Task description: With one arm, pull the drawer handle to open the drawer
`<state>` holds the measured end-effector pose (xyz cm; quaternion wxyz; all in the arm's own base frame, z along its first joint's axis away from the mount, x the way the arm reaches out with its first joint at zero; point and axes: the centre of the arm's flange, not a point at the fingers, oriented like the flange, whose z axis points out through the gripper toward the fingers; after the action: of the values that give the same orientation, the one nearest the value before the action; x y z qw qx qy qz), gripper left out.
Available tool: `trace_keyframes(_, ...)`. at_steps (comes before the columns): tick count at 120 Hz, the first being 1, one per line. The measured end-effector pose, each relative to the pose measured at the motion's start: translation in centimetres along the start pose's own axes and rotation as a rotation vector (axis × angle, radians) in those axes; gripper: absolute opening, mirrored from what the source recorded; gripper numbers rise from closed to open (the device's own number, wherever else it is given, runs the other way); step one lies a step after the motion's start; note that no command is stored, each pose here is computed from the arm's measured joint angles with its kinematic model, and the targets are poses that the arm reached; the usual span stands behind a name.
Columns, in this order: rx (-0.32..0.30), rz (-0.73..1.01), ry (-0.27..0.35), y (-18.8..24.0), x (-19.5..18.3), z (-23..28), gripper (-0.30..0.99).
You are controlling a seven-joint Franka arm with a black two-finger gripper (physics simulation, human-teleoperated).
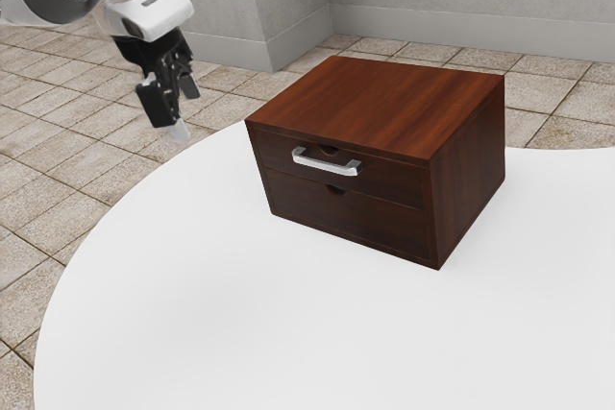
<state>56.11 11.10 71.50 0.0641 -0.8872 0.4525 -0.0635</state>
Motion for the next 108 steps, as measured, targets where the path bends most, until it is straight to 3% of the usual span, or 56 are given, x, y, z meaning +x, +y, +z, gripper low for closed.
trace_keyframes(22,0.009,0.115,-0.033,0.3,1.1,0.7,0.69)
trace_keyframes(42,0.054,0.195,-0.042,0.9,-0.2,-0.5,0.69)
trace_keyframes(65,0.062,0.269,-0.051,1.6,-1.8,1.1,0.69)
trace_keyframes(108,0.162,0.365,-0.087,-0.1,-2.6,2.0,0.69)
